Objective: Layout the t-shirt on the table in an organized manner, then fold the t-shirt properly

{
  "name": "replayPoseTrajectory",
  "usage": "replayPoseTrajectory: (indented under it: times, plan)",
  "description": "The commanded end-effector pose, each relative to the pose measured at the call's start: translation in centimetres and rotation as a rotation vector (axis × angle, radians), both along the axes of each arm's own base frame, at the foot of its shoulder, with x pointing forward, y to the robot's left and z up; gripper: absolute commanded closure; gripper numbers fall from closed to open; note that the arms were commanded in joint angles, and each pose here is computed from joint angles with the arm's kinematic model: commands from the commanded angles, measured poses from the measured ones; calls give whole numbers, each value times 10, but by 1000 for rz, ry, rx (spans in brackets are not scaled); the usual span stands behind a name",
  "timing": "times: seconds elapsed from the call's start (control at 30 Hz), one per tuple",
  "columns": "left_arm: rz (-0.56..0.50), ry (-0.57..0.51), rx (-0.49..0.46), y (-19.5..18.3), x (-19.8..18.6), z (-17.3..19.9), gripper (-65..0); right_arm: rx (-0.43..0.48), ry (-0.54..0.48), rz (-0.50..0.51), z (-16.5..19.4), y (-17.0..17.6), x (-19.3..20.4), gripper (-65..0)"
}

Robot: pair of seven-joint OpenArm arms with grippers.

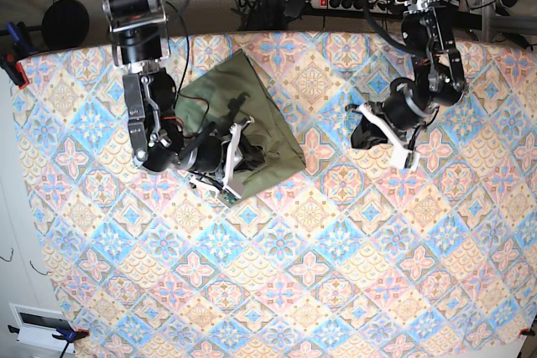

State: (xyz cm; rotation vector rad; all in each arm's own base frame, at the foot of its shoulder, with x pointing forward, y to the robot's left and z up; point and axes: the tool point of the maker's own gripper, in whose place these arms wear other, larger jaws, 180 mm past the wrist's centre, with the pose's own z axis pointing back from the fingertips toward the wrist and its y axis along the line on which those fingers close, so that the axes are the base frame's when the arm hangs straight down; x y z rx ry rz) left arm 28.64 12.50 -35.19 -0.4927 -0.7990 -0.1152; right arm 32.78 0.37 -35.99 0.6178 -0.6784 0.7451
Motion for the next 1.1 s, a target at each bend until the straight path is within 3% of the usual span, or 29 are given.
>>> replayPoseTrajectory:
  times: [0.0,0.17,0.27,0.37,0.5,0.67,0.8,1.07]
  plan:
    - [1,-55,-3,1,5,15,0,72,-68,14,25,14,14,0]
    - [-3,-34,3,0,-7,9,0,80,-76,59,20,31,15,0]
    - [-5,-30,2,-1,-9,8,0,-55,-101,53,-1,16,19,0]
    - [-8,-40,-5,-4,-6,10,0,-143,-173,37,5,3,28,0]
    - [-80,-72,-35,-32,14,19,-13,-100,-262,28,37,7,32,0]
    - [-156,-63,-76,-67,35,16,-165,-57,-291,2,54,2,24,0]
    - [-202,-57,-115,-93,50,11,-242,-40,-298,-29,60,-6,18,0]
    - [-232,-46,-102,-111,53,-6,-256,-31,-289,-53,57,-13,8,0]
